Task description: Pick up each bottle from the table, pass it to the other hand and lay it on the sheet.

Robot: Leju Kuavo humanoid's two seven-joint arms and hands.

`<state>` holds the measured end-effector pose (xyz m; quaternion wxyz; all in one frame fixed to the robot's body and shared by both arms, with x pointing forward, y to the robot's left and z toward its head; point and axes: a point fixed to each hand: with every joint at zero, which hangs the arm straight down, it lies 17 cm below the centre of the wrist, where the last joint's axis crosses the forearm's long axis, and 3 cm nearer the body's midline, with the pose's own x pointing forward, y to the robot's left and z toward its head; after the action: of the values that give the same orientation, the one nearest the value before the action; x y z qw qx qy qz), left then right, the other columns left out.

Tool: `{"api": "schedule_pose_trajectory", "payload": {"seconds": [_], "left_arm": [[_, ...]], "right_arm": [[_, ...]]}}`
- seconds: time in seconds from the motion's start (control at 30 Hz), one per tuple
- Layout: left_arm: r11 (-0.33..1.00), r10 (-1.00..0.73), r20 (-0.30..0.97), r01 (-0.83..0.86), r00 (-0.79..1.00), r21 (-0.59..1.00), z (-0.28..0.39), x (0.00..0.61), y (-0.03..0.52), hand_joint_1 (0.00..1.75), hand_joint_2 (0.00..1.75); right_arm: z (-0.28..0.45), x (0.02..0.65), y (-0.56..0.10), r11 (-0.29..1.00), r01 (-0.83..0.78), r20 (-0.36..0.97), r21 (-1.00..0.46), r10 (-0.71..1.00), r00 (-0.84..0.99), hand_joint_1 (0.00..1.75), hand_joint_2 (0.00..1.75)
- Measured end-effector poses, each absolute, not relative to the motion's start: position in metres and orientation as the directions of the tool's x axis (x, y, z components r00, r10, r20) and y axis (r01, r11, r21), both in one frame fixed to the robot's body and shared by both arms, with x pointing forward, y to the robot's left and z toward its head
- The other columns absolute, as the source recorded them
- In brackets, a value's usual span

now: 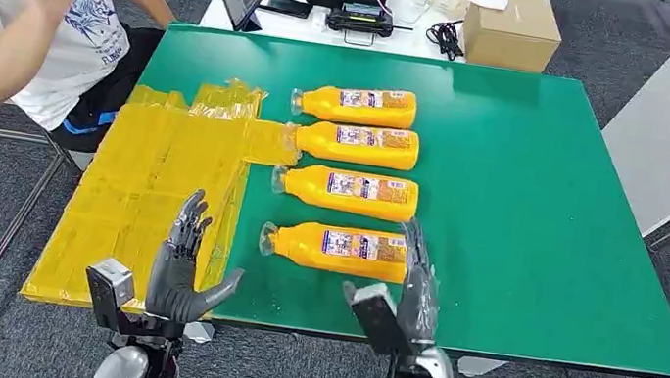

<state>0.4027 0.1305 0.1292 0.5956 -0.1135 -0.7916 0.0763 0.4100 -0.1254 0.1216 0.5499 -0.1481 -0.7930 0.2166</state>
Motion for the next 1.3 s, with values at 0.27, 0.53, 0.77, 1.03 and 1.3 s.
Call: {"api": "schedule_pose_trajectory", "payload": {"seconds": [0.27, 0.53, 0.77, 1.03, 1.3], "left_arm": [[0.961, 0.274, 0.925, 0.111, -0.265, -0.253, 0.129, 0.407, 0.128, 0.00, 1.75], [0.961, 0.271, 0.929, 0.134, -0.253, -0.243, 0.127, 0.414, 0.122, 0.00, 1.75], [0.959, 0.269, 0.933, 0.155, -0.241, -0.236, 0.125, 0.423, 0.116, 0.00, 1.75], [0.959, 0.266, 0.936, 0.163, -0.232, -0.232, 0.121, 0.429, 0.114, 0.00, 1.75], [0.959, 0.264, 0.939, 0.165, -0.222, -0.231, 0.117, 0.430, 0.113, 0.00, 1.75]], "right_arm": [[0.096, 0.478, -0.145, 0.720, -0.134, 0.725, -0.681, 0.637, -0.262, 0.00, 1.75], [0.078, 0.508, -0.126, 0.607, -0.279, 0.667, -0.744, 0.699, -0.256, 0.00, 1.75], [0.063, 0.508, -0.093, 0.567, -0.471, 0.721, -0.676, 0.641, -0.263, 0.00, 1.75], [0.057, 0.504, -0.080, 0.539, -0.545, 0.743, -0.642, 0.612, -0.271, 0.00, 1.75], [0.053, 0.504, -0.080, 0.527, -0.554, 0.738, -0.644, 0.620, -0.267, 0.00, 1.75]]}}
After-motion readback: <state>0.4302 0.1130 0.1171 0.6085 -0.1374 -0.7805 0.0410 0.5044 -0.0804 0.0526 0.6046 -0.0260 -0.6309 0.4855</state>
